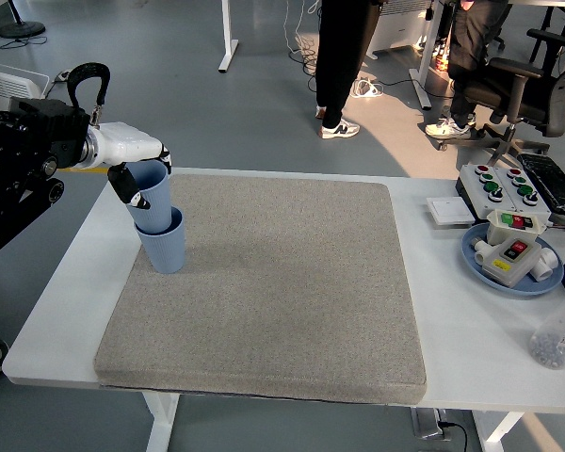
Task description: Push cup pick cup insert cup
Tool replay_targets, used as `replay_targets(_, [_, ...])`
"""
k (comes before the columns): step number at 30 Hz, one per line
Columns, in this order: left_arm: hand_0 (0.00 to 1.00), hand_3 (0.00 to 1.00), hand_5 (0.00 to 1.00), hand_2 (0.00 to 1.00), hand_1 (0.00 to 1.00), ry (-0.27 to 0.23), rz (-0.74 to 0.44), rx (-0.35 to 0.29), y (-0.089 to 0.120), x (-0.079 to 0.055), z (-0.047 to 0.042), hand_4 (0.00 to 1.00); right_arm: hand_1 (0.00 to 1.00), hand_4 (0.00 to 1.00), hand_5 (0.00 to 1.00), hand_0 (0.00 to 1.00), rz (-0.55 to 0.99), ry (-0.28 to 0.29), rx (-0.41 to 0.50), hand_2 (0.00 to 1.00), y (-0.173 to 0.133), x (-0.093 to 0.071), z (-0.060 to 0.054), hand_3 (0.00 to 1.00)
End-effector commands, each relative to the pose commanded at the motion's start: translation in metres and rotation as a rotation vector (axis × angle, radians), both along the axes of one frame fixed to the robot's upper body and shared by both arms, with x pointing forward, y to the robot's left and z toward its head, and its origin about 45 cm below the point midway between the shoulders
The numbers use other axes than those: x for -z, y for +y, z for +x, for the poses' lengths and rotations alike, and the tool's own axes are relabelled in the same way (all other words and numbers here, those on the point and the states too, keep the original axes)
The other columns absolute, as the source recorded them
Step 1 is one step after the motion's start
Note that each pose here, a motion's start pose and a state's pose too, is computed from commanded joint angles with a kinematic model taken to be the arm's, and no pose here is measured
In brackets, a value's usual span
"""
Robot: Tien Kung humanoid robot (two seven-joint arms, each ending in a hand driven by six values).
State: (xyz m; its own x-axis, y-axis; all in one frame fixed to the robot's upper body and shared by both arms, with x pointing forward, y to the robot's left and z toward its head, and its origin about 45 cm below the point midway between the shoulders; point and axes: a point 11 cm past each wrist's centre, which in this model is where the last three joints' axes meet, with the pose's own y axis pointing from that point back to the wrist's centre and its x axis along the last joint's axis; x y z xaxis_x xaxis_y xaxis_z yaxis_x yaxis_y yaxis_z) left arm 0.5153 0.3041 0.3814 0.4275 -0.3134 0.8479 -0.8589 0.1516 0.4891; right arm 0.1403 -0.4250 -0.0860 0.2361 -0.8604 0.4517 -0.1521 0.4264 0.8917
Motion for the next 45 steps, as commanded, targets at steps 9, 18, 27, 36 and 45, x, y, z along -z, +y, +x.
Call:
replay_targets(9, [0.483, 0.704, 0.002, 0.769, 0.604, 0.005, -0.016, 0.014, -0.006, 0.000, -0.0001, 0.653, 0.544, 0.112, 0.448, 0.523, 0.000, 0.000, 0.001, 0.618, 0.000, 0.000, 0.000, 0.562])
replay_targets(18, [0.427, 0.746, 0.078, 0.806, 0.625, 0.008, -0.018, 0.025, -0.009, 0.004, -0.0001, 0.761, 0.544, 0.112, 0.447, 0.523, 0.000, 0.005, 0.000, 0.618, 0.000, 0.001, -0.002, 0.562])
replay_targets(27, [0.762, 0.901, 0.278, 0.964, 0.857, -0.009, -0.016, 0.051, -0.009, 0.007, 0.0012, 0.939, 0.544, 0.112, 0.447, 0.523, 0.001, 0.009, 0.001, 0.618, 0.000, 0.001, -0.004, 0.562])
replay_targets(36, [0.994, 0.998, 0.384, 0.998, 0.998, -0.013, -0.014, 0.021, 0.002, 0.013, 0.0035, 0.998, 0.544, 0.112, 0.447, 0.523, 0.001, 0.011, 0.001, 0.618, 0.000, 0.002, -0.005, 0.562])
replay_targets(45, [0.998, 0.998, 0.402, 0.998, 0.998, -0.042, -0.047, 0.014, 0.003, 0.012, 0.0031, 0.998, 0.544, 0.112, 0.447, 0.523, 0.001, 0.005, 0.003, 0.618, 0.000, 0.001, -0.003, 0.562])
